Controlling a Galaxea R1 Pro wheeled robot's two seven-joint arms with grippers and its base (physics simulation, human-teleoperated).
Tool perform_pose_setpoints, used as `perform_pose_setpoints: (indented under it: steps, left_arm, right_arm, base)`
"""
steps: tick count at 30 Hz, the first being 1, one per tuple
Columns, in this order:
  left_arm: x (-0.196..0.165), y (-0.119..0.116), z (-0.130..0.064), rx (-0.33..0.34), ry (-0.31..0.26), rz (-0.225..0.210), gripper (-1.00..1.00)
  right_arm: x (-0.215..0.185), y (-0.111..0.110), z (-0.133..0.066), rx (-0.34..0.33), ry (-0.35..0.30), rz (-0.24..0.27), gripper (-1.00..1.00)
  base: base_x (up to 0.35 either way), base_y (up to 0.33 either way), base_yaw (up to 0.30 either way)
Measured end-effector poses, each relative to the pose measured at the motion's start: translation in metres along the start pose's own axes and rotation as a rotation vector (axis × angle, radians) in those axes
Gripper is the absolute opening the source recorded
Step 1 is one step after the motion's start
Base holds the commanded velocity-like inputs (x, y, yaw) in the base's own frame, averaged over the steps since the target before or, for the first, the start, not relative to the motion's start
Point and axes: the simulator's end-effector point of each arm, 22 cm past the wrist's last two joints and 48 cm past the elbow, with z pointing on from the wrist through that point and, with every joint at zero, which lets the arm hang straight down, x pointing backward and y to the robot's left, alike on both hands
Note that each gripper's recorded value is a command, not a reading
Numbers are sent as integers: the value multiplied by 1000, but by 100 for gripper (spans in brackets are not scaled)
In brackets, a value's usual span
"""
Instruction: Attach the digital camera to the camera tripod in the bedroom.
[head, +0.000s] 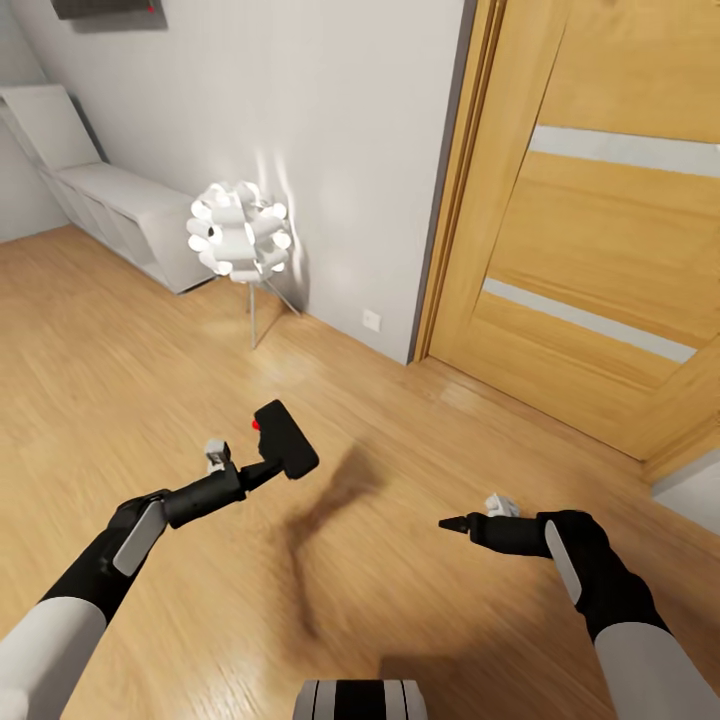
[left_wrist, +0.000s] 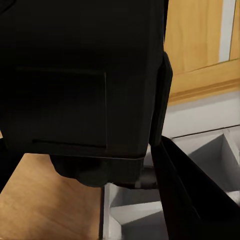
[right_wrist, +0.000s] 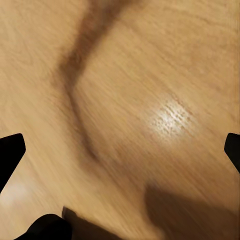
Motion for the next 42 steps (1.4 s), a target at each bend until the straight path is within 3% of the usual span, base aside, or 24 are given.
perform_pose_setpoints:
  steps: [7, 42]
  left_arm:
    - [-2, -13, 1, -4, 14, 39, -100]
    - [-22, -95, 2, 58, -12, 153, -100]
  right_arm:
    - [-9, 11, -11, -11, -24, -14, 100]
    - [-45, 60, -66, -36, -133, -99, 100]
  base:
    - [0, 0, 0]
    - [0, 0, 0]
